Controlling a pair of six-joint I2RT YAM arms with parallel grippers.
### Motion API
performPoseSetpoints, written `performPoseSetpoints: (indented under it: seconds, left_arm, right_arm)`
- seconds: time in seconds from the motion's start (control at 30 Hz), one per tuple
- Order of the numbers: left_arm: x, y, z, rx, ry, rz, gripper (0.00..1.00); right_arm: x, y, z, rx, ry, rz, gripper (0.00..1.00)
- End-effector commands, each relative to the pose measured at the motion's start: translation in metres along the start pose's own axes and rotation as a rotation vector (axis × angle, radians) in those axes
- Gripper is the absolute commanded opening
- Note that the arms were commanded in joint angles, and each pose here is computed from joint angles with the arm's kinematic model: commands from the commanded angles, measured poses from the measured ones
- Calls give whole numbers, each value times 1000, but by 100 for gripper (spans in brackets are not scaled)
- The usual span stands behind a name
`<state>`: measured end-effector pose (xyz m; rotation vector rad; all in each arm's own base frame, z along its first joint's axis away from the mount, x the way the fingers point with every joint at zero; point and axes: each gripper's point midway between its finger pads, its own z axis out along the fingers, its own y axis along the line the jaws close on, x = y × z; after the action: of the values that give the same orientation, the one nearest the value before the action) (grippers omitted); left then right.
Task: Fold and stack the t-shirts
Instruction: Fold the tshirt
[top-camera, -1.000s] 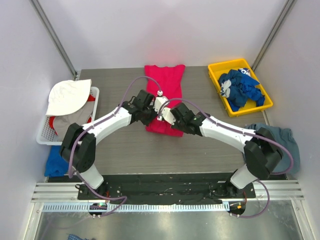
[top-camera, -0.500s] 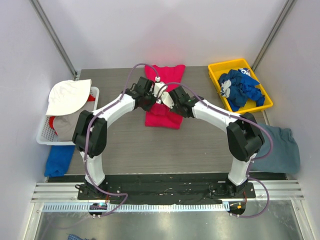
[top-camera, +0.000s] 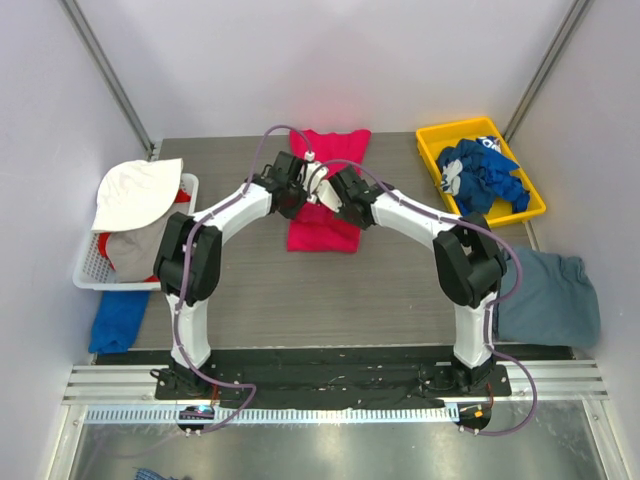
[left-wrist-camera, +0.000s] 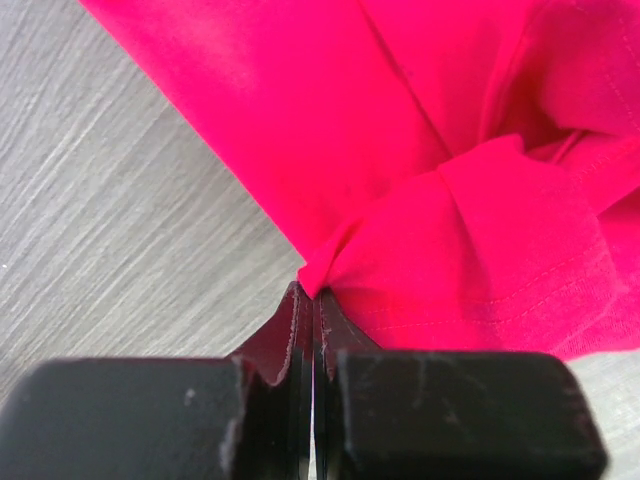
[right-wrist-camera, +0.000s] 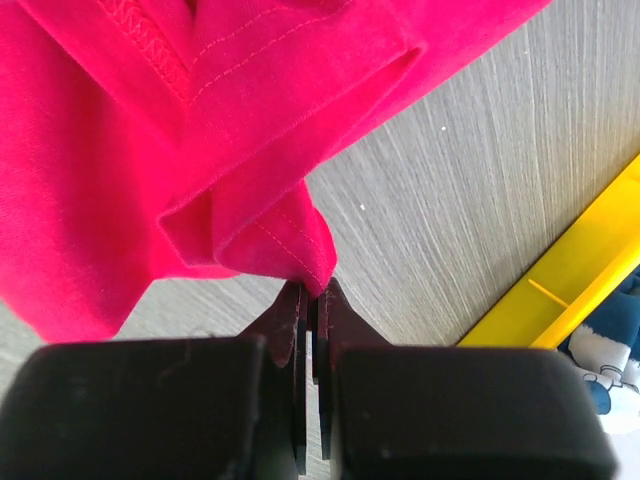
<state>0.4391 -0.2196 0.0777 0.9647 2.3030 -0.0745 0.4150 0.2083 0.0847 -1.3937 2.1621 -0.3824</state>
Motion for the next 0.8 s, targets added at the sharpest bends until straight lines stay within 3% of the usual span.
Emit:
performPoseSetpoints:
  seconds: [0.0, 0.17, 0.37, 0.43, 0.5, 0.63, 0.77]
  left_arm:
    - [-15, -38, 4, 116, -15, 96, 2]
    - [-18, -39, 13, 126, -11, 88, 8]
    - [-27, -40, 19, 131, -21, 76, 37]
    - [-31, -38, 19, 123, -27, 76, 42]
    - [-36, -36, 19, 117, -37, 73, 59]
    - [-43, -32, 20, 95, -55, 72, 66]
    - [-41, -26, 20, 59, -52, 70, 79]
  right_arm:
    - [-70, -44, -13, 138, -208, 83, 1]
    - [-78, -53, -9, 166, -211, 92, 1]
    - [-87, -61, -6, 197, -223, 104, 4]
    - [-92, -66, -8, 210, -235, 114, 8]
    - [-98, -71, -9, 218, -249, 126, 13]
    - [-109, -77, -12, 230, -278, 154, 18]
    - [-123, -91, -20, 256, -315, 178, 20]
